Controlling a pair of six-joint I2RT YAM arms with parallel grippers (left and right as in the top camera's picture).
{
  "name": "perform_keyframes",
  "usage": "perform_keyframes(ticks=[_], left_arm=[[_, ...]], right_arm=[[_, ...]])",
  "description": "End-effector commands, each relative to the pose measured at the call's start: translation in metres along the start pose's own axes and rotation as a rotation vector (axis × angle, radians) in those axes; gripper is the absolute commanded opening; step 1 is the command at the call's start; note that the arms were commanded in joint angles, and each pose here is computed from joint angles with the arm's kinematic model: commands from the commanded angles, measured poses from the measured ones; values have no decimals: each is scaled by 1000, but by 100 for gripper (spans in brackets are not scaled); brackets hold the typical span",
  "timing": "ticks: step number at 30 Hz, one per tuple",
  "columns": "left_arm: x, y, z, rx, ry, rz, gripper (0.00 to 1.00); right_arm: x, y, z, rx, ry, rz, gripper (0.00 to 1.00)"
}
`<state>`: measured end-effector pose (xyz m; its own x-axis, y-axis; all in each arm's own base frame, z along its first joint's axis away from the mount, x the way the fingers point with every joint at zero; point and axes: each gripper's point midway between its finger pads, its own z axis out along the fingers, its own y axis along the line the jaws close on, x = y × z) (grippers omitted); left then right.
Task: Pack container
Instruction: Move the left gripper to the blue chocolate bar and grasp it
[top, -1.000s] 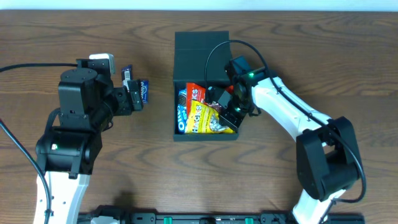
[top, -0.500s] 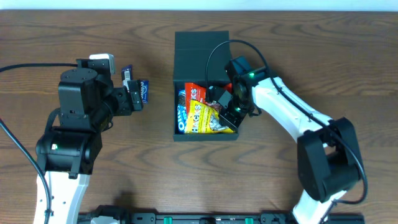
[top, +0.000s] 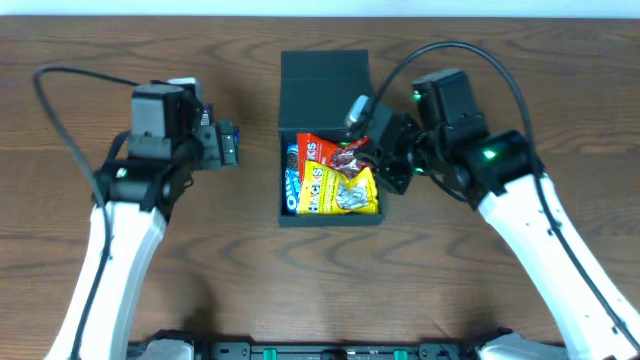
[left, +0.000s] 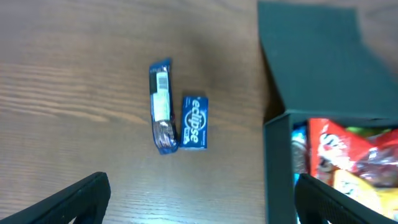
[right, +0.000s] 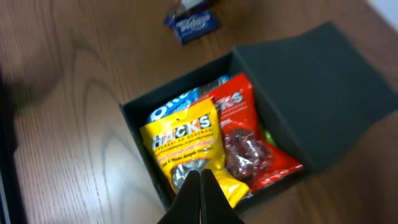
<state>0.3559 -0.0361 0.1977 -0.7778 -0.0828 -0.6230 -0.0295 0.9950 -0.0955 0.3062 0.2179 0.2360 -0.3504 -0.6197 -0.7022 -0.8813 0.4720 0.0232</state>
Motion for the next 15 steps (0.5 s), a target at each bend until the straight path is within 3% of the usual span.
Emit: perform_keyframes(ticks=[1,10,15], left_arm=[[0,7,21,-42,39,22,95],[4,41,89,-97,103,-43,95],[10,52,119,-58,130,-2,96]], right_arm=[[-8,-1,-14,16,-41,9,1],[3,5,-16,-3,3,51,2],[4,6,-16,-4,4,52,2]])
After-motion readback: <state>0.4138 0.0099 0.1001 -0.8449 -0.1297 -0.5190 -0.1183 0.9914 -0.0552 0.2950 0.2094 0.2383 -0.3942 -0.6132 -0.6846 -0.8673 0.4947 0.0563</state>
